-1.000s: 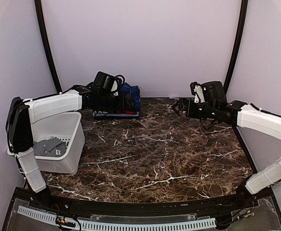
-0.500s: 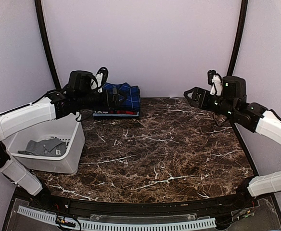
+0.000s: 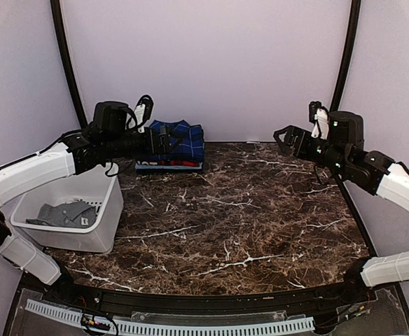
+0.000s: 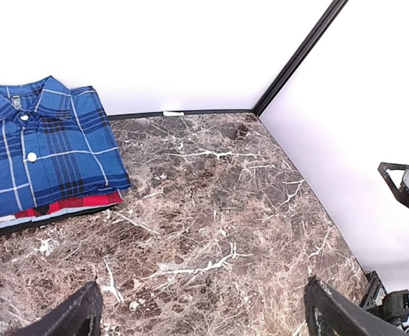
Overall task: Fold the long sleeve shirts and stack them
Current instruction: Reset both arms
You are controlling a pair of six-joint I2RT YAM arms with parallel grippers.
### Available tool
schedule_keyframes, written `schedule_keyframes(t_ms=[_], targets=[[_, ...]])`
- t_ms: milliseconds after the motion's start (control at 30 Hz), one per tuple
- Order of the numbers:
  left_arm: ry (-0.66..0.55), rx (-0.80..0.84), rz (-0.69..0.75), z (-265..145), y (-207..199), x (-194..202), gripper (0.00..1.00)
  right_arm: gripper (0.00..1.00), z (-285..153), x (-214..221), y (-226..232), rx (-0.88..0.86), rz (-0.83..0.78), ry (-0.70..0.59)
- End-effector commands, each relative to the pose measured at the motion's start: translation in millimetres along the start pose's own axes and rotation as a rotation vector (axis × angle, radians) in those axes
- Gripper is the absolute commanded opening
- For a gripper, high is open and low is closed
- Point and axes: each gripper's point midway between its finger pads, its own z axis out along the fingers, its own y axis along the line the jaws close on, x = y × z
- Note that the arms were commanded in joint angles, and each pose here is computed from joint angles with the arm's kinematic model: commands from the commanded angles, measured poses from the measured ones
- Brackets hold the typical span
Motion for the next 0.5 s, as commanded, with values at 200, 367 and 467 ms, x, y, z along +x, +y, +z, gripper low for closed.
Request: schedule_keyframes(t_ms=[200,367,467], targets=[[-0.05,0.004,0.014,-18.1,-2.9,-15.7,0.99,0.99,11.8,-1.7,-4.4,0.042,-0.01,0.013],[-0.045,-0.003,0.014,-19.4,-1.4,-13.9,0.99,0.99,12.2,0.2,-5.5,0.043,-0.01,0.014],[-0.039,-0.008,0.011,-18.5,0.4,-11.3,0.99,0.99,12.4,-0.1,-4.8,0.04,-0.011,0.013]])
